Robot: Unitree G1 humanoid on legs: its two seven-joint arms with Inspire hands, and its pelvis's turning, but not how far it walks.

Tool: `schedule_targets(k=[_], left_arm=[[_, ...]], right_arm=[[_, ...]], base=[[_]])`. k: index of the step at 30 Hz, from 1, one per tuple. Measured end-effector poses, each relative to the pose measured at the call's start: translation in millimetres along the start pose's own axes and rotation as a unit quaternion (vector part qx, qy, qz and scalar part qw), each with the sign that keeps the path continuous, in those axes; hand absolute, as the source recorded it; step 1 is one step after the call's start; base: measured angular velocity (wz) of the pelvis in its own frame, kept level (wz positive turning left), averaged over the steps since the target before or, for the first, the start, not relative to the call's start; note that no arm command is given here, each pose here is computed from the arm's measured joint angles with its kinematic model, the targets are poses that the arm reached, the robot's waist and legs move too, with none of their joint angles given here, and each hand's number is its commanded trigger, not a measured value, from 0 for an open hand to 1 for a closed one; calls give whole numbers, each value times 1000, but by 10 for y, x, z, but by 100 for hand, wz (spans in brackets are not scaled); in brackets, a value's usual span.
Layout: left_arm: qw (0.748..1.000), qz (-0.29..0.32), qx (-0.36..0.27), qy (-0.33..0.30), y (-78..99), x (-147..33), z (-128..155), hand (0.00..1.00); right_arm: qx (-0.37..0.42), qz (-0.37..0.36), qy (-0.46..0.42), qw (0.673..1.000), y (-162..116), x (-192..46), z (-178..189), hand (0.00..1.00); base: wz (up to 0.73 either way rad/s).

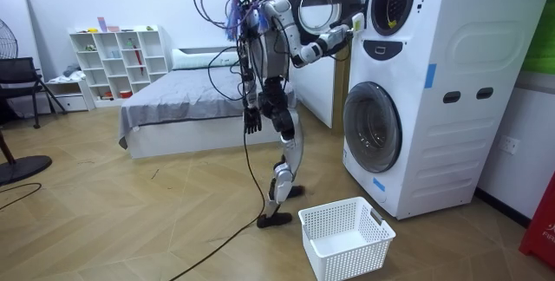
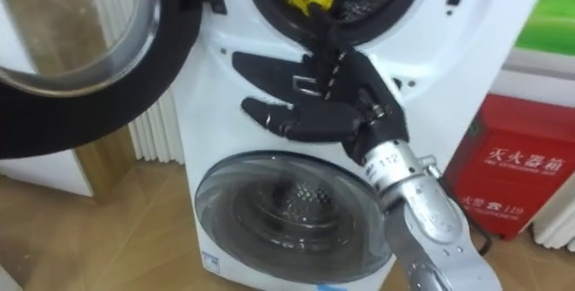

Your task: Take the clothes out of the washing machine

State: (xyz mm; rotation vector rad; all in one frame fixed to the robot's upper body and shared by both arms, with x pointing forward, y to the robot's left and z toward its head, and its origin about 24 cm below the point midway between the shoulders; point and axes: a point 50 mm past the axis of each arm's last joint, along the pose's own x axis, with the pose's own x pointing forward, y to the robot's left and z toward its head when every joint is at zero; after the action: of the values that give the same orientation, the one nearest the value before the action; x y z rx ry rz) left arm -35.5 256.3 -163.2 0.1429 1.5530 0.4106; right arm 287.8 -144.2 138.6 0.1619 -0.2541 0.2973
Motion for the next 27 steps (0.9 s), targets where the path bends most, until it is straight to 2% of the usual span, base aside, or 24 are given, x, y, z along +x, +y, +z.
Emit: schedule_targets(k=[2, 5, 13, 16, 20, 25, 27], left_arm=[[1000, -1, 2, -2, -1, -1, 2, 0], [1000, -10, 1, -22, -57, 1, 146, 0], [994, 4, -7, -111, 17, -33, 835, 0], [991, 11, 0, -136, 7, -55, 963, 0], [990, 8, 8, -144, -15, -60, 968, 0], [993, 8, 10, -114, -14, -27, 710, 0], [994, 12, -1, -104, 19, -19, 635, 0]], right_arm=[[-8, -3, -12, 1000, 9, 10, 62, 0], [-13, -7, -25, 1000, 13, 20, 132, 0], [-61, -23, -60, 996, 11, -8, 289, 0], [-80, -27, -61, 995, -15, -16, 300, 0], [-86, -26, -64, 994, -12, -30, 320, 0], [-107, -24, -95, 989, -15, -51, 512, 0], [-122, -43, -113, 985, -95, -41, 620, 0]], base=[[-6], [-11], [-5], [-15], [11], [5], [2]])
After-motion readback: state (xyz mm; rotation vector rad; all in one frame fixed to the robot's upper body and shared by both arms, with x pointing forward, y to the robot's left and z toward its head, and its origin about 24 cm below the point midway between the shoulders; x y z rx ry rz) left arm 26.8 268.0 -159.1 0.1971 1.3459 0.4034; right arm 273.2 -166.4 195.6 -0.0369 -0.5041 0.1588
